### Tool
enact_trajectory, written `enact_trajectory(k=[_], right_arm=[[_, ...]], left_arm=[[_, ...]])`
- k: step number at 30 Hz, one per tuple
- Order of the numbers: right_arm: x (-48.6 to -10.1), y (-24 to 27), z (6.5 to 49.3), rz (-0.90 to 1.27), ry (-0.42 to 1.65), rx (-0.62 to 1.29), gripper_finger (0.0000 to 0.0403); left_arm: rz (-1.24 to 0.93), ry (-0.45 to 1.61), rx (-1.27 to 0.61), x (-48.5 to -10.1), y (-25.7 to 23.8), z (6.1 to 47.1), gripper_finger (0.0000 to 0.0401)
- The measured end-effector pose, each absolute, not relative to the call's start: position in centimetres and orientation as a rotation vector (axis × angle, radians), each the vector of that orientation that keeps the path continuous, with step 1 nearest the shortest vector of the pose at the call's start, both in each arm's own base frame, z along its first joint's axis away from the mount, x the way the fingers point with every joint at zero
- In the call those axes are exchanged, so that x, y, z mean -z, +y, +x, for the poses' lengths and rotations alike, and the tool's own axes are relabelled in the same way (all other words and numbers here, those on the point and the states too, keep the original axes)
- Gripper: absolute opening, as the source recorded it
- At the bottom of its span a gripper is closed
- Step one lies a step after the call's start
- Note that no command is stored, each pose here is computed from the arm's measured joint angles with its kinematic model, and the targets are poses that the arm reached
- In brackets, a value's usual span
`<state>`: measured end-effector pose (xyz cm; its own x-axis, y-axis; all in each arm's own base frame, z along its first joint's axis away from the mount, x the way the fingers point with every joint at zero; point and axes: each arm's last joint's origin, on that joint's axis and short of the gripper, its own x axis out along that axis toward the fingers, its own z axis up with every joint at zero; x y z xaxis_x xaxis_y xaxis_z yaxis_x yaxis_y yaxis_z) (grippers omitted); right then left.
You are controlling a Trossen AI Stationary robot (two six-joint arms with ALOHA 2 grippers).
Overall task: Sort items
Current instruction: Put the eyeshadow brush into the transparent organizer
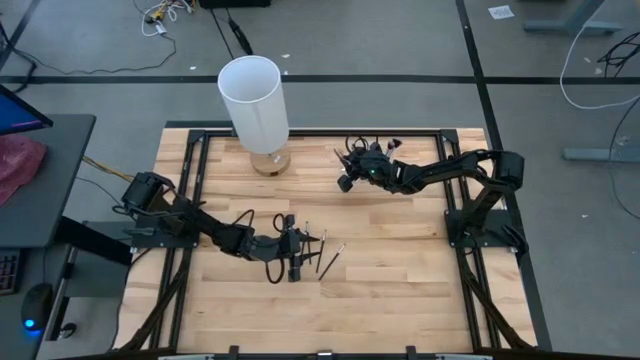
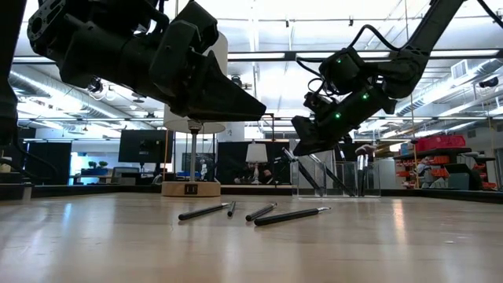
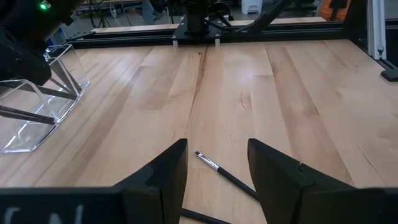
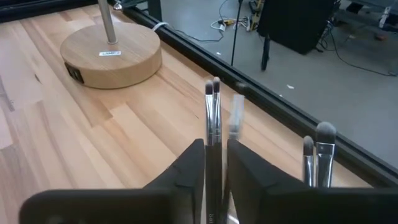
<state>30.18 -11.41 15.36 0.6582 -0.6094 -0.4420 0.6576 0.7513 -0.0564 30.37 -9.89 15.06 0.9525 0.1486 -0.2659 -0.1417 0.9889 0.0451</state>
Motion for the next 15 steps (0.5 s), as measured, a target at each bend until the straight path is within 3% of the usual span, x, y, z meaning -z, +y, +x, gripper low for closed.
enact_trajectory(k=[6, 15], right_arm=[[-15.7, -11.4, 30.1, 0.087, 0.461, 0.714, 0.0090], [-21.4, -7.9, 29.6, 0.072, 0.260, 0.614, 0.0092]], left_arm=[[0.026, 0.272, -0.148, -15.1, -9.9, 30.4, 0.0172], [0.026, 0.273, -0.147, -15.1, -9.9, 30.4, 0.0172]])
